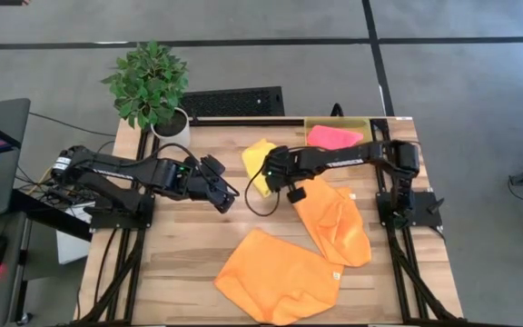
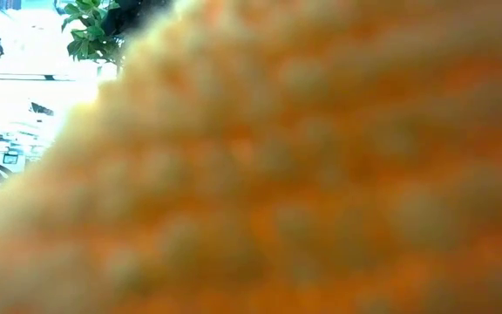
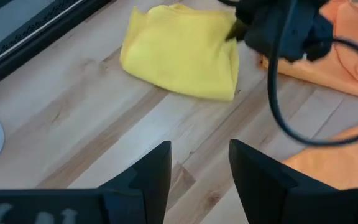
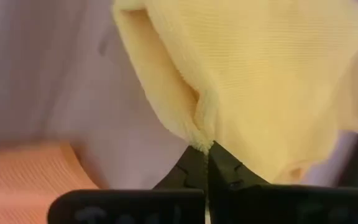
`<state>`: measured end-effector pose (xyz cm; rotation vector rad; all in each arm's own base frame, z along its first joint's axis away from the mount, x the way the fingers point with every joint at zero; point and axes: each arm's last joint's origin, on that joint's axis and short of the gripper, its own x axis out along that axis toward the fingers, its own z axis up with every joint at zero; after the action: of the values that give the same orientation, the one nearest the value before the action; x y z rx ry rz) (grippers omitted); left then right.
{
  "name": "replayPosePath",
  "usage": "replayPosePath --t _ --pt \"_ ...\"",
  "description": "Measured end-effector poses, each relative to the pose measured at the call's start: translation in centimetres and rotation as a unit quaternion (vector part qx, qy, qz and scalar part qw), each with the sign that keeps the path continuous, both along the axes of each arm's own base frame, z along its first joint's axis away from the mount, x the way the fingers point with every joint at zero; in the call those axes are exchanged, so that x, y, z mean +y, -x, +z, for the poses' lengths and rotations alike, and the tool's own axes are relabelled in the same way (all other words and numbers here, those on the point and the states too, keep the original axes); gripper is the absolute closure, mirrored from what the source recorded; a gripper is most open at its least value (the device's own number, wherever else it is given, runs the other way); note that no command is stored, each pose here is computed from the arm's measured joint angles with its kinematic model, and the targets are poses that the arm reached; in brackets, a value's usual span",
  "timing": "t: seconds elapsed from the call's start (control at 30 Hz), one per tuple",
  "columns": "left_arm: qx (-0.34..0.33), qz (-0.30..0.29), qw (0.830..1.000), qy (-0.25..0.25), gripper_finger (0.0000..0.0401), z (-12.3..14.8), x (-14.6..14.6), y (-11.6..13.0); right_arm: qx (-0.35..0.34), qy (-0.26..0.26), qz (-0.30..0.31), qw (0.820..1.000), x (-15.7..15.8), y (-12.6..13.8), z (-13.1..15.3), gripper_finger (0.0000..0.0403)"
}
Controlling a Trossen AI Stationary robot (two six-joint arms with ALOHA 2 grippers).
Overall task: Fold microfiber towels
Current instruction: Put the folded yellow microfiber towel into the yellow bin
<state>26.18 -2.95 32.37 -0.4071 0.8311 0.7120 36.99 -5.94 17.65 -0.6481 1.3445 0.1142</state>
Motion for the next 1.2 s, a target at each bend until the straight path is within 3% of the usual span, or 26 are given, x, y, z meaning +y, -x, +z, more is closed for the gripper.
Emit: replayPosePath --t 0.27,0.53,0.7,0.97,1.2 --pt "0.000 0.000 1.000 0.000 0.0247 0.0 0.0 0.0 0.050 0.064 0.107 0.991 -3.3 1.5 1.9 0.0388" --pt "-0.001 0.000 1.000 0.000 0.0247 0.0 0.0 0.0 0.054 0.073 0.077 0.993 -6.7 4.2 4.7 0.0394" --pt "-0.001 0.000 1.000 0.000 0.0247 0.0 0.0 0.0 0.083 0.086 0.100 0.988 -9.2 6.8 6.5 0.0386" --pt "-0.002 0.000 1.000 0.000 0.0247 0.0 0.0 0.0 0.164 0.030 0.055 0.984 -11.8 11.5 7.4 0.0391" --pt "-0.004 0.001 1.000 0.000 0.0247 0.0 0.0 -0.1 0.218 -0.001 0.084 0.972 -14.1 13.8 6.9 0.0386"
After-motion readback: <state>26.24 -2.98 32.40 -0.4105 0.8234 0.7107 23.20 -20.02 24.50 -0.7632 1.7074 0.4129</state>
